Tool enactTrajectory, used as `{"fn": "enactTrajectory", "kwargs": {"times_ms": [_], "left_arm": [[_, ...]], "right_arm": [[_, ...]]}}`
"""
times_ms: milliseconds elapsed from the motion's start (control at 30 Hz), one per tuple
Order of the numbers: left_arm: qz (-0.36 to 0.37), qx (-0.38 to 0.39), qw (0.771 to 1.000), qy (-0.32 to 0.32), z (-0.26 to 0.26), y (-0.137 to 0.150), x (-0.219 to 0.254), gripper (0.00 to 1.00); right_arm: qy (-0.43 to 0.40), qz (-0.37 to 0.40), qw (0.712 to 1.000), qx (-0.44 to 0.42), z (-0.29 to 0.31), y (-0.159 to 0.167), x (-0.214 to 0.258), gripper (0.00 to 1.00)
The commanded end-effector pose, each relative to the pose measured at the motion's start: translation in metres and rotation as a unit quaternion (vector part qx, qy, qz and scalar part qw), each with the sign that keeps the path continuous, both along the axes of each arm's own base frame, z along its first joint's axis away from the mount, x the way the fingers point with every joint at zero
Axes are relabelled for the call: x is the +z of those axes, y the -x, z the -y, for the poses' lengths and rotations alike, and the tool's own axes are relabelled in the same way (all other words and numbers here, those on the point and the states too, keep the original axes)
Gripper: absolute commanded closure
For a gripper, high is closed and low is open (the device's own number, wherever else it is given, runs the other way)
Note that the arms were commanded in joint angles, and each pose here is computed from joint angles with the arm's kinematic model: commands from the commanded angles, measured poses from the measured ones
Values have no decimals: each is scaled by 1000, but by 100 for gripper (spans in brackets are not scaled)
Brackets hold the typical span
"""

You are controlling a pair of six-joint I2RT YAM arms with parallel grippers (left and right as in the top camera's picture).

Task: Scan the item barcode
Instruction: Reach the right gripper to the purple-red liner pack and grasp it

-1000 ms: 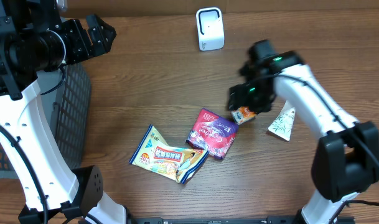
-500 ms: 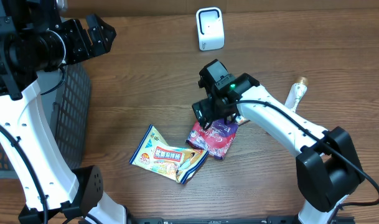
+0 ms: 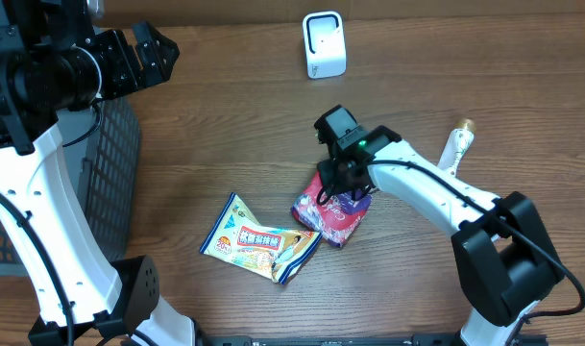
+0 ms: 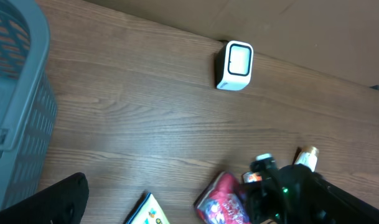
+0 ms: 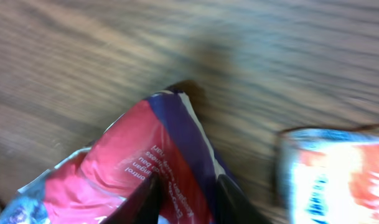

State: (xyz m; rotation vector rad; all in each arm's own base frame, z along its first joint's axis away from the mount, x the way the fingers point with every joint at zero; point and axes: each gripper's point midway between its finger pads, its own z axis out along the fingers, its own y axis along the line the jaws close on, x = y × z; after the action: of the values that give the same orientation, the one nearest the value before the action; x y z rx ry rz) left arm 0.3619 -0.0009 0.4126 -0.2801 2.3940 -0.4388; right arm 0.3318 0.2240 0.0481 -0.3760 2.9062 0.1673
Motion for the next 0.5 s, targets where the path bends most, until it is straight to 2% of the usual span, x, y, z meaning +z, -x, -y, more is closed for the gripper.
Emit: {"fn": "enactTrajectory", "kwargs": {"times_ms": [0, 33, 67, 133, 167, 200, 233, 333, 433, 467], "left_arm": [[10, -5, 1000, 0, 1, 2, 5, 0], [10, -5, 1000, 0, 1, 2, 5, 0], [10, -5, 1000, 0, 1, 2, 5, 0], [10, -5, 1000, 0, 1, 2, 5, 0], [10, -5, 1000, 0, 1, 2, 5, 0], [10, -5, 1000, 0, 1, 2, 5, 0], [10, -5, 1000, 0, 1, 2, 5, 0], [10, -5, 1000, 0, 1, 2, 5, 0], [10, -5, 1000, 0, 1, 2, 5, 0], [10, -5, 1000, 0, 1, 2, 5, 0]], "right_arm": [[22, 52, 991, -125, 32, -38, 34, 84], [22, 57, 987, -150, 39, -46, 44, 87], [21, 60, 981, -184, 51, -54, 56, 94], [19, 61, 972, -226, 69, -64, 68, 96], [2, 48, 972, -230, 74, -66, 75, 96], [-36, 20, 983, -179, 63, -62, 77, 95], [-75, -8, 991, -107, 45, -52, 78, 90], [-103, -53, 993, 1, 20, -20, 75, 81], [-41, -73, 995, 61, 7, 13, 63, 70], [-10, -71, 995, 74, 5, 21, 58, 58]]}}
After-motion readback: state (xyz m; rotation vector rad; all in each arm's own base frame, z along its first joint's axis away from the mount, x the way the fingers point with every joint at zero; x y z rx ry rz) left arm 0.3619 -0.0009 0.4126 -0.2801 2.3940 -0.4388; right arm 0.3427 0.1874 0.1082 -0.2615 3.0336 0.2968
